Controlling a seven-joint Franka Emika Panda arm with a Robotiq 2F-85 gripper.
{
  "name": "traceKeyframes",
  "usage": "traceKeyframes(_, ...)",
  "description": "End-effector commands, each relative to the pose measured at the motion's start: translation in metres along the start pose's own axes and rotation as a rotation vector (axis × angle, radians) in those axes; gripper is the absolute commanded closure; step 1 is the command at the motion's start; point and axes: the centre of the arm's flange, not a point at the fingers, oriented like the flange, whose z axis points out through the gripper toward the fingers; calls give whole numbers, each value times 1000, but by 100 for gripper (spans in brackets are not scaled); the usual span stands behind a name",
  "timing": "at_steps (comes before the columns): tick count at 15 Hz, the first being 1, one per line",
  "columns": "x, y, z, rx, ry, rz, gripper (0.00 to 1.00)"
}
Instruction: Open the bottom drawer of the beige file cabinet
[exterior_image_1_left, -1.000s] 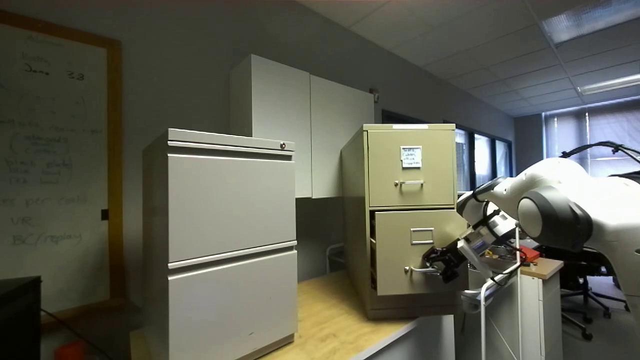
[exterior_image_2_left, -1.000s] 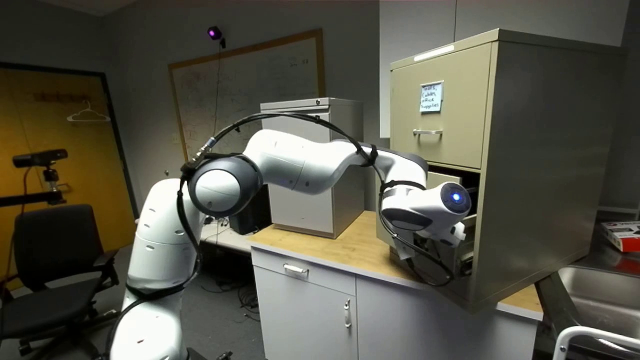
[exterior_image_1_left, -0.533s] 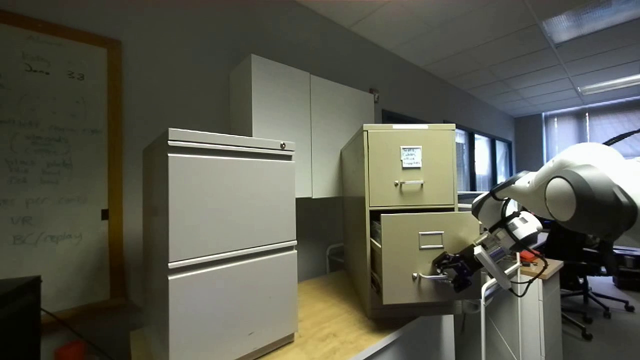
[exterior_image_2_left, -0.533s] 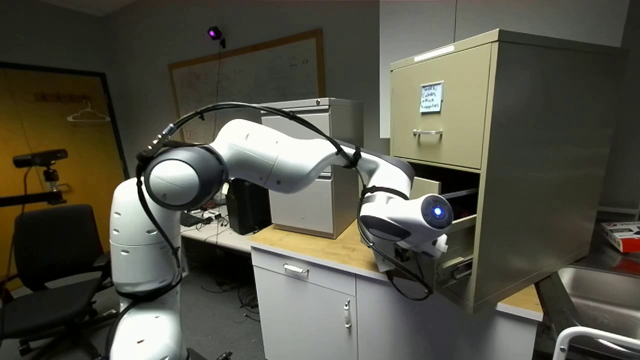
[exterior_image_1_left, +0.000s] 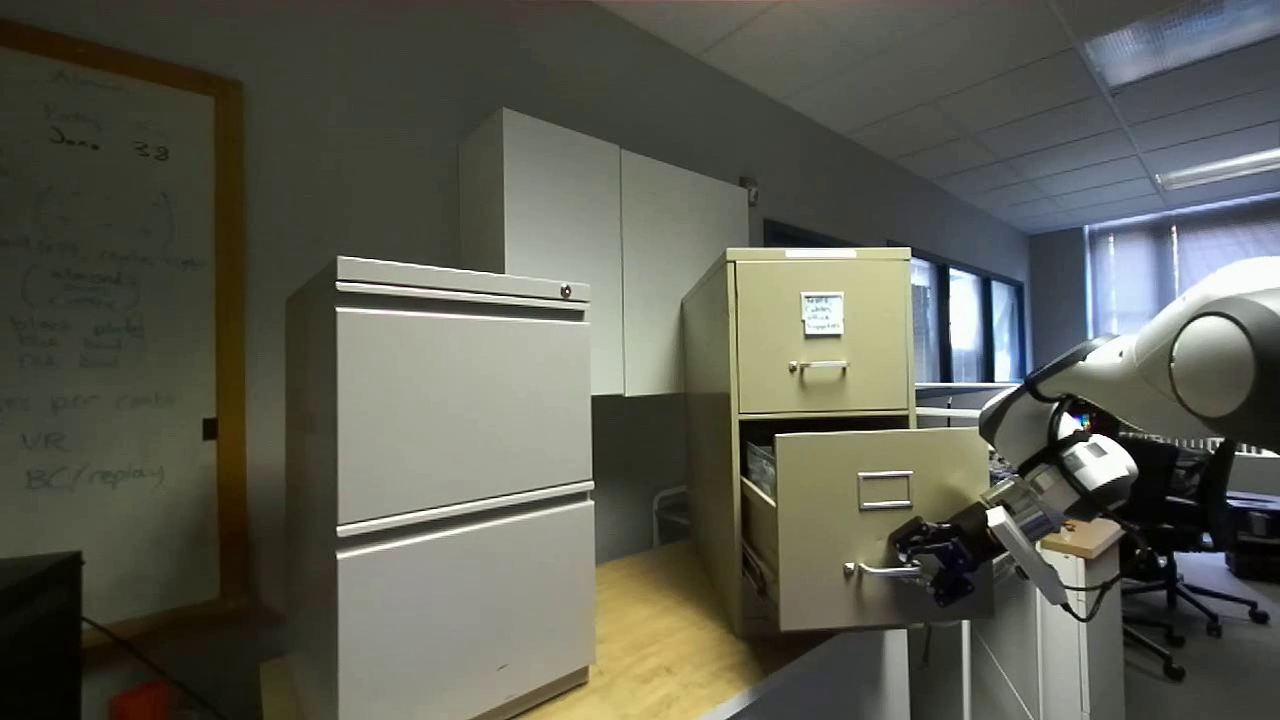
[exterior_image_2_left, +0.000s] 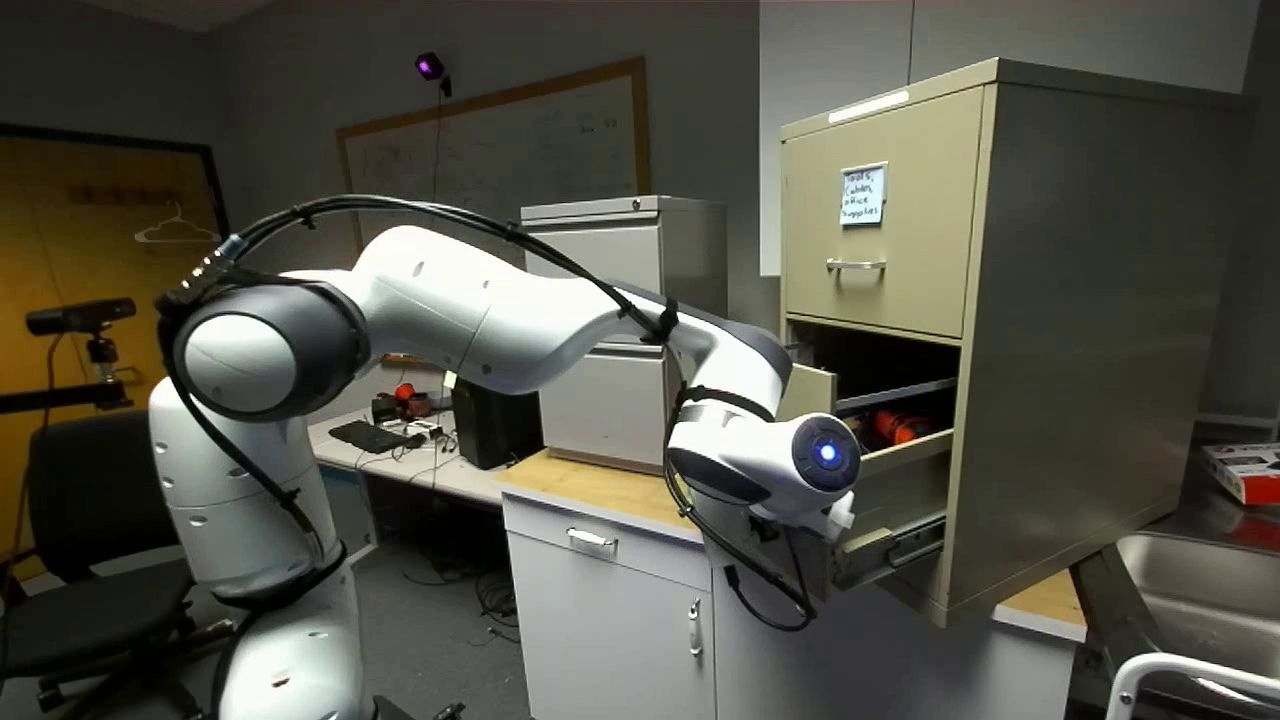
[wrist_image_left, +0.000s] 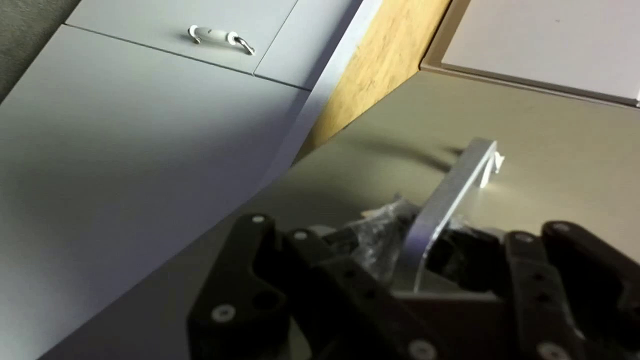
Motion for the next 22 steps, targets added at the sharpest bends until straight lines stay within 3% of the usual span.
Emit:
traceKeyframes(1, -41, 35, 14, -60, -86, -18, 100)
traceKeyframes(3, -45, 35, 11, -56, -88, -15, 100)
traceKeyframes(4, -47, 35, 10, -56, -88, -15, 75)
traceKeyframes(7, -51, 37, 8, -67, -94, -16, 63)
traceKeyframes(12, -56, 40, 4, -89, -81, -17, 22)
traceKeyframes(15, -59, 38, 1, -56, -33, -45, 0)
traceKeyframes(22, -74, 11, -20, -64, 62, -140, 0)
